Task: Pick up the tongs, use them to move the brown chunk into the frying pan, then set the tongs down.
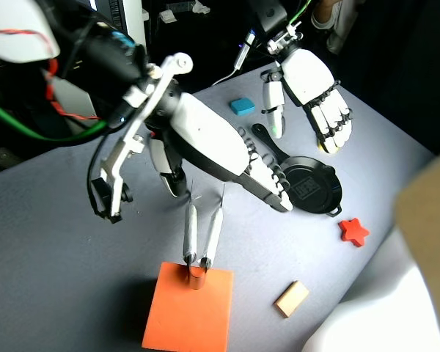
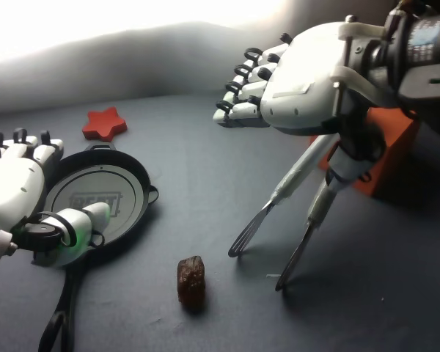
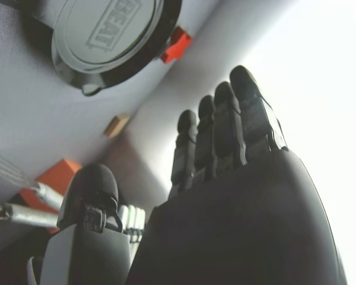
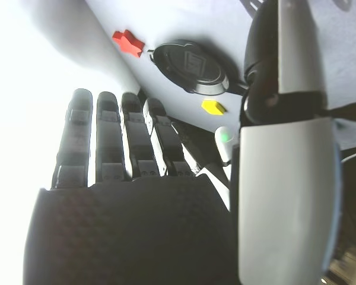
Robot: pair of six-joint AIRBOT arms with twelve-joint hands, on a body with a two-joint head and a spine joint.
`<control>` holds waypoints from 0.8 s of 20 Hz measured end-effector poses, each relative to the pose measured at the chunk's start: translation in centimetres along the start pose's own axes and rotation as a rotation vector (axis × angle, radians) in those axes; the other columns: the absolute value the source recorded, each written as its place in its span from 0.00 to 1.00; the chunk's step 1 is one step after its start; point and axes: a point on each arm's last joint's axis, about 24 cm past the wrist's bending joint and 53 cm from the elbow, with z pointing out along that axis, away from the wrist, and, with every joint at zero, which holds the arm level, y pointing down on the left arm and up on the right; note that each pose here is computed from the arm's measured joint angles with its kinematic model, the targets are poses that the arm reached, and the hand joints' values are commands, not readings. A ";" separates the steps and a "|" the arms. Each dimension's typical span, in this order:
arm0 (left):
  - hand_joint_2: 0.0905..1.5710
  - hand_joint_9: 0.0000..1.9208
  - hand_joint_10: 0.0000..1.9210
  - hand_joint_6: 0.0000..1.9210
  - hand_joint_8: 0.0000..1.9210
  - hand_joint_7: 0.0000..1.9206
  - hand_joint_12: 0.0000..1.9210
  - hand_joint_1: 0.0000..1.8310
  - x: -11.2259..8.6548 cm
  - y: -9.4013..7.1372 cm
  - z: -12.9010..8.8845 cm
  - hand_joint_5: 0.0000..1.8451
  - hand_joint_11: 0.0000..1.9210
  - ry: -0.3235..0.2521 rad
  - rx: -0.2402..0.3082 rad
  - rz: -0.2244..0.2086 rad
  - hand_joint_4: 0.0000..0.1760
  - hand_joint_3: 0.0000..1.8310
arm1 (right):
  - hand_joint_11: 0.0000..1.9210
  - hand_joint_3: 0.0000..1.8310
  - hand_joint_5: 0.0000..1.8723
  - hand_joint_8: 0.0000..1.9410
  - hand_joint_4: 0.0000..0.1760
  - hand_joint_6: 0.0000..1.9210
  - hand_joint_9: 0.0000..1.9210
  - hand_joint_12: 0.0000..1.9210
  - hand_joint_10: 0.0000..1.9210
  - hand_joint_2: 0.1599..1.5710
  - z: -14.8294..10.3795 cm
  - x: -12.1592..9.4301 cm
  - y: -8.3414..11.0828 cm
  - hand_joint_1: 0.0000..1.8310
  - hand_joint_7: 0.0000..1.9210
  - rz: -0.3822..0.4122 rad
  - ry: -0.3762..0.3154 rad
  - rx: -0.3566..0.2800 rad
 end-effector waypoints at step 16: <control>0.82 0.07 0.00 0.00 0.00 0.07 0.28 0.08 0.5 -0.1 0.2 0.09 0.00 0.020 0.011 -0.034 0.14 0.00 | 0.00 0.00 0.00 0.00 0.00 0.00 0.00 0.00 0.00 0.49 2.7 3.0 -3.7 0.60 0.00 0.025 0.089 0.098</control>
